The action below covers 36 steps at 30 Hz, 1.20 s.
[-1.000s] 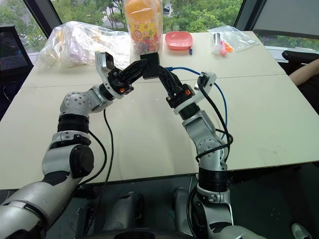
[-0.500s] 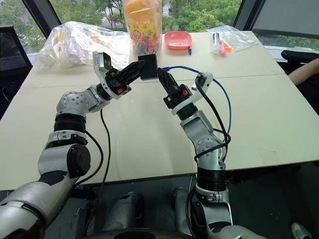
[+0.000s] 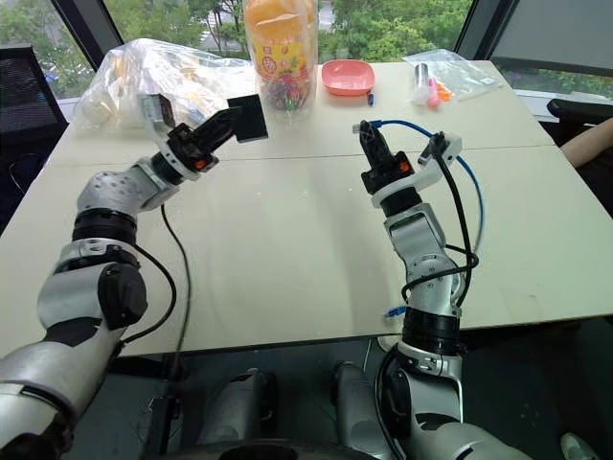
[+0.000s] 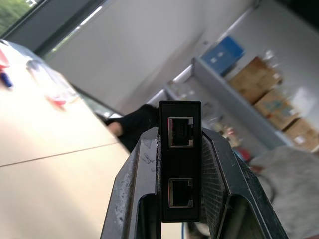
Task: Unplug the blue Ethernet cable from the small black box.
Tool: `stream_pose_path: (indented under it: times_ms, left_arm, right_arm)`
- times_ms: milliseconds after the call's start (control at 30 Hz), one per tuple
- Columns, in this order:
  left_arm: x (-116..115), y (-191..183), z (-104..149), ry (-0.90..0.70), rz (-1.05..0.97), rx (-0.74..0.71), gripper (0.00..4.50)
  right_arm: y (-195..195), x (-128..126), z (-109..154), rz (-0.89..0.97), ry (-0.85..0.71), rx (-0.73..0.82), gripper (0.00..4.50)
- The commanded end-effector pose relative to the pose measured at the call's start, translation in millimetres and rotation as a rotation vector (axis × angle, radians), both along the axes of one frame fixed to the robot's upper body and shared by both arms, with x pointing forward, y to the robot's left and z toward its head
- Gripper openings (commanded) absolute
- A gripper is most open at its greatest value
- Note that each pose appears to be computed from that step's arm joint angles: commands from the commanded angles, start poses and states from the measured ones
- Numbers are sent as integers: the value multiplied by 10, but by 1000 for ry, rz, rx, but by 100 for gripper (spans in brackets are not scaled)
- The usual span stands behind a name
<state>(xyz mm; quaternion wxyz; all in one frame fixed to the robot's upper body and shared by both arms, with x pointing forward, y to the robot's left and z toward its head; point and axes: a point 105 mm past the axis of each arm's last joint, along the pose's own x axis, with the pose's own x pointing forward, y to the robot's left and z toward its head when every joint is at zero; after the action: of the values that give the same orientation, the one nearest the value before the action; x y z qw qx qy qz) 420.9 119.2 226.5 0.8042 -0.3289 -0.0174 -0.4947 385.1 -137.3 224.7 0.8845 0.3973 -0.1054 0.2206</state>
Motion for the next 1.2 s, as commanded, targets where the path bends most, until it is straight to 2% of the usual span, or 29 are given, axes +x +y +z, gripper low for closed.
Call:
stream_pose_path:
  times_ms: [33, 133, 267, 400, 433, 533, 600, 700, 800, 867, 1000, 1067, 1200]
  left_arm:
    - [112, -278, 26, -160, 152, 162, 48]
    - [105, -496, -50, -256, 201, 262, 48]
    - [26, -762, -143, -432, 252, 412, 48]
    - [35, -834, -188, -489, 342, 451, 48]
    - [40, -844, -207, -488, 360, 452, 48]
    - [49, -886, -308, -462, 391, 455, 48]
    - [35, -925, -393, -465, 395, 476, 48]
    - [13, -975, -570, -463, 407, 514, 48]
    - [9, -998, -744, -437, 404, 548, 48]
    - [-14, -1019, -857, -435, 398, 571, 48]
    - [-38, -1063, -907, -428, 373, 565, 48]
    - [-59, -1085, -932, -431, 342, 568, 153]
    - [-95, -1077, -937, -456, 310, 574, 309]
  right_arm:
    - [-217, 345, -56, -115, 117, -177, 10]
    - [-407, 554, -257, -174, 225, -325, 10]
    - [-688, 708, -523, -278, 304, -565, 10]
    - [-721, 742, -573, -286, 253, -755, 160]
    - [-716, 741, -580, -282, 242, -778, 221]
    - [-626, 680, -630, -227, 188, -886, 368]
    - [-518, 583, -679, -172, 132, -979, 448]
    - [-264, 302, -738, -69, 29, -1046, 448]
    - [-147, 114, -744, -43, -8, -1022, 448]
    - [-125, 39, -721, -58, -15, -975, 448]
    - [-140, -14, -668, -94, -23, -949, 448]
    - [-154, -24, -643, -109, -27, -940, 450]
    - [-193, -21, -634, -126, -27, -943, 450]
